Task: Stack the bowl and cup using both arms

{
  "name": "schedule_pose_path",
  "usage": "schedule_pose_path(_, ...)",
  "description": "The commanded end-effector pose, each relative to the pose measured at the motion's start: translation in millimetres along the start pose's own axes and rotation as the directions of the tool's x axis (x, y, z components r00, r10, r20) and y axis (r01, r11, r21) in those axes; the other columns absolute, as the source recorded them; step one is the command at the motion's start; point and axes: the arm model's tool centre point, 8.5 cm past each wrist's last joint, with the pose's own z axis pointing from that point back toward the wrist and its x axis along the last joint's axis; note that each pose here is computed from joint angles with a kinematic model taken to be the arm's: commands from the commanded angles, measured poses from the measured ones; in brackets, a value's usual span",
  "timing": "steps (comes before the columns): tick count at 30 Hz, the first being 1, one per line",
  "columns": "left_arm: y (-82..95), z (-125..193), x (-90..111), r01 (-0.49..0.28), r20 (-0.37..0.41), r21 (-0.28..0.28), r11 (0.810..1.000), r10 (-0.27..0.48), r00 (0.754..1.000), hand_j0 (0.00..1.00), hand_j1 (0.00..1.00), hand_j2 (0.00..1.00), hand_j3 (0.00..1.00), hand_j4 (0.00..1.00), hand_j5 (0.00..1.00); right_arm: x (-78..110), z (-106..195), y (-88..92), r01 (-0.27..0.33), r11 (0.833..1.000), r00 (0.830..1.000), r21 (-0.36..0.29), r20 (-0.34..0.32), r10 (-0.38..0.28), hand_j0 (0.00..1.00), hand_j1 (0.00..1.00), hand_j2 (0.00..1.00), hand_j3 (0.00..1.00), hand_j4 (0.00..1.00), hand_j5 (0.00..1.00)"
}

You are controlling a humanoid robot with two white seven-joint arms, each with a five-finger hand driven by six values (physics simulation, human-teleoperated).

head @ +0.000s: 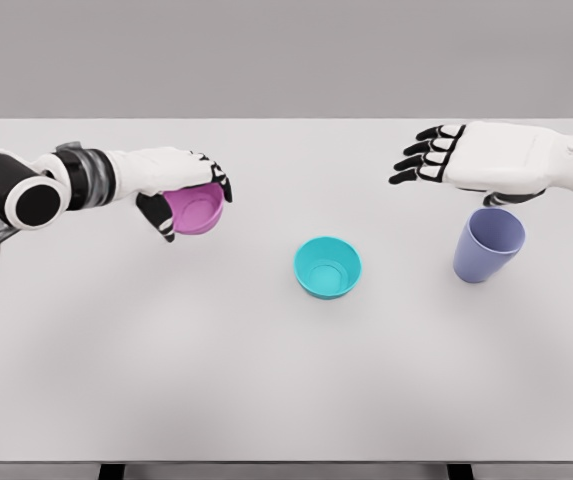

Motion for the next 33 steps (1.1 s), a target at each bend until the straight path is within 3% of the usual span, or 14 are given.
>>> schedule_pose_path(1, 0.9, -4.1, 9.8, 0.02, 0.041, 0.002, 1.0, -0.02, 0.999, 0.65, 0.65, 0.65, 0.65, 0.65, 0.65, -1.7, 1.4, 0.0, 0.005, 1.0, 1.0, -0.001, -0.006, -0.005, 1.0, 1.0, 1.0, 1.0, 1.0, 1.0)
schedule_pose_path(15, 8.4, -20.5, 62.7, 0.147, 0.283, 0.043, 0.988, -0.153, 0.947, 0.65, 0.65, 0.65, 0.65, 0.65, 0.65, -1.5, 0.9, -0.1, 0.006, 1.0, 1.0, -0.002, -0.005, -0.006, 1.0, 1.0, 1.0, 1.0, 1.0, 1.0)
schedule_pose_path(24, 13.4, -34.9, 89.0, 0.186, 0.317, 0.075, 0.98, -0.2, 0.927, 0.65, 0.65, 0.65, 0.65, 0.65, 0.65, -1.7, 1.1, -0.7, 0.004, 1.0, 1.0, -0.003, -0.005, -0.004, 1.0, 1.0, 1.0, 1.0, 1.0, 1.0)
schedule_pose_path(33, -0.8, -57.2, 119.4, 0.238, 0.357, 0.059, 0.969, -0.243, 0.902, 0.65, 0.65, 0.65, 0.65, 0.65, 0.65, -2.5, 1.8, -1.2, 0.004, 1.0, 1.0, -0.004, -0.008, -0.004, 1.0, 1.0, 1.0, 1.0, 1.0, 1.0)
